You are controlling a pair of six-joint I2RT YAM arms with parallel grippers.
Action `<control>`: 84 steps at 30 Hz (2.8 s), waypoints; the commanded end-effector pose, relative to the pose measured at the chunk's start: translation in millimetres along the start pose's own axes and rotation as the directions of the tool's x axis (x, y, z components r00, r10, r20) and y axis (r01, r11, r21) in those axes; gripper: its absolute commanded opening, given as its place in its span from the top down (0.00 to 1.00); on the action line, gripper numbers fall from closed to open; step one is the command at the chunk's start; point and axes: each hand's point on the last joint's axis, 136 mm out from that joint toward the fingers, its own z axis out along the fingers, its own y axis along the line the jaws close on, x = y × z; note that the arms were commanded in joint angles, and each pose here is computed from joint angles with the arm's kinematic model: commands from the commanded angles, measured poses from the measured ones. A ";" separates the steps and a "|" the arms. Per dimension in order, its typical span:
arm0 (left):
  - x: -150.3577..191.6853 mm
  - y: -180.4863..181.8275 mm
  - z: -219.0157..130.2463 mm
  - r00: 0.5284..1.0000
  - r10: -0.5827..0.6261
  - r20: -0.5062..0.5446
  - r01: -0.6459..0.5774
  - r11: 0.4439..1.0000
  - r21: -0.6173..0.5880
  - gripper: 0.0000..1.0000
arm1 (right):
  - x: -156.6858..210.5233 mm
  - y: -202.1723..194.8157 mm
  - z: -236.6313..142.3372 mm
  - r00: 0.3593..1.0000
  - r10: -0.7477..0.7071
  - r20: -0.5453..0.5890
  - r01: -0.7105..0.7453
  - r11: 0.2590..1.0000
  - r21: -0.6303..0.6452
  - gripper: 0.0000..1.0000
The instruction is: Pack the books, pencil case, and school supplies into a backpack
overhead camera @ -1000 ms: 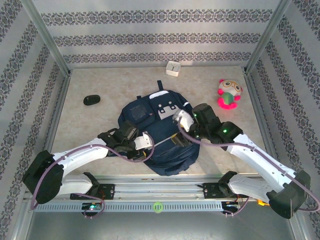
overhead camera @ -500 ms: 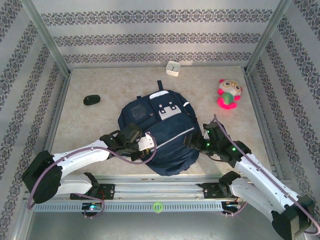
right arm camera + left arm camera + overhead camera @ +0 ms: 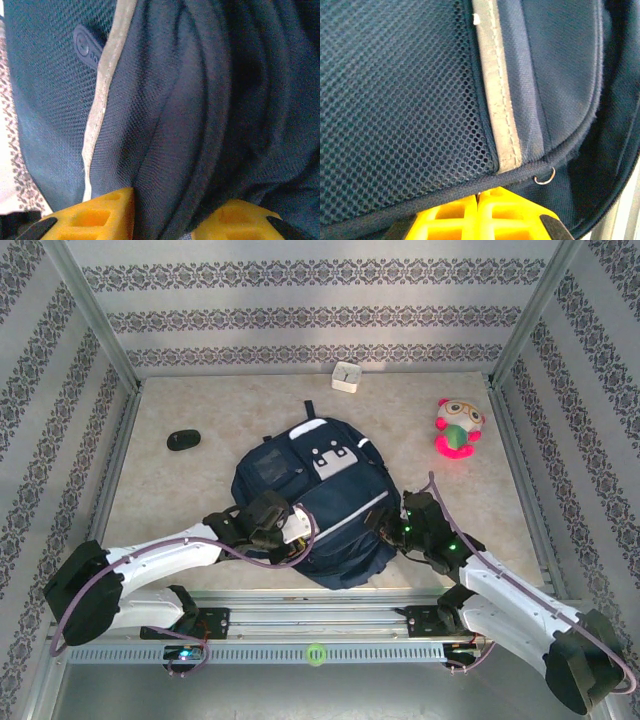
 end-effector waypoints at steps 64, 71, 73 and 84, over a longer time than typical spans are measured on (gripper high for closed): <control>-102.5 58.3 -3.9 0.904 0.329 0.272 -0.338 0.941 -0.013 1.00 | 47.8 43.7 2.4 0.735 -0.678 -0.003 0.675 0.733 -0.088 0.50; -113.1 61.3 -10.7 0.899 0.297 0.320 -0.310 0.951 -0.012 1.00 | 50.0 52.8 30.0 0.726 -0.687 -0.007 0.684 0.723 -0.095 0.48; -112.2 62.4 -10.0 0.902 0.293 0.317 -0.305 0.952 -0.011 1.00 | 47.3 52.7 36.9 0.725 -0.689 -0.010 0.686 0.723 -0.074 0.48; -117.4 61.0 -13.7 0.897 0.289 0.335 -0.307 0.952 0.001 1.00 | 32.1 67.5 58.9 0.750 -0.657 0.073 0.660 0.751 -0.033 0.57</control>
